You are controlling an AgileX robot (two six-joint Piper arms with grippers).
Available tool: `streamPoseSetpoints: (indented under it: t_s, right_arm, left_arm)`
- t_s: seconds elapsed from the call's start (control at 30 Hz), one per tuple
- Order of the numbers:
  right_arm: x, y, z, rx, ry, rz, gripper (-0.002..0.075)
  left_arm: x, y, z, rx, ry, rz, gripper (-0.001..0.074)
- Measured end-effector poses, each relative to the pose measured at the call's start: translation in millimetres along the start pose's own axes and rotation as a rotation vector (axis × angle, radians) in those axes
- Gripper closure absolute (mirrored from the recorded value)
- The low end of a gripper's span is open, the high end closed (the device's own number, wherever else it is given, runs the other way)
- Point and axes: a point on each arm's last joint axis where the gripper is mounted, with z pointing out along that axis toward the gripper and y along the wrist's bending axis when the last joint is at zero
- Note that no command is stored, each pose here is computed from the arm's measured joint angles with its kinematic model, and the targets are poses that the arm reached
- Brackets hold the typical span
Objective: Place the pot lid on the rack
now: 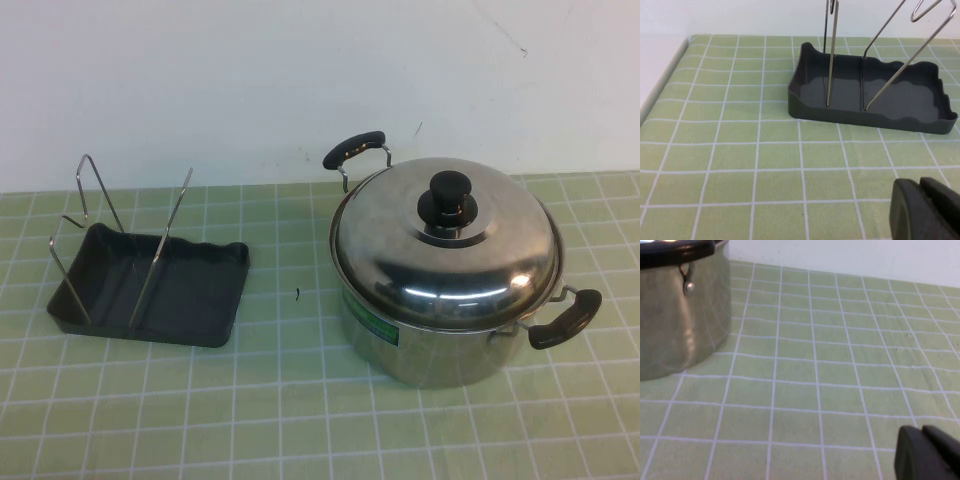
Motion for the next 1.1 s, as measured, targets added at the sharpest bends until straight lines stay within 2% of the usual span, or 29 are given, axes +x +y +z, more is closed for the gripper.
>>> streamPoseSetpoints:
  t_s: [0.73,1.1]
  right_arm:
    - [-0.2,0.0,0.3,0.001,-0.007,0.000,0.0727]
    - [-6.9,-0.8,0.7,0.012,-0.098,0.000,0.0727]
  left_arm:
    - [0.0,0.1,0.0,-0.001,0.000,-0.001,0.0737]
    - [0.0,0.1,0.0,-0.001,0.000,-0.001,0.0737]
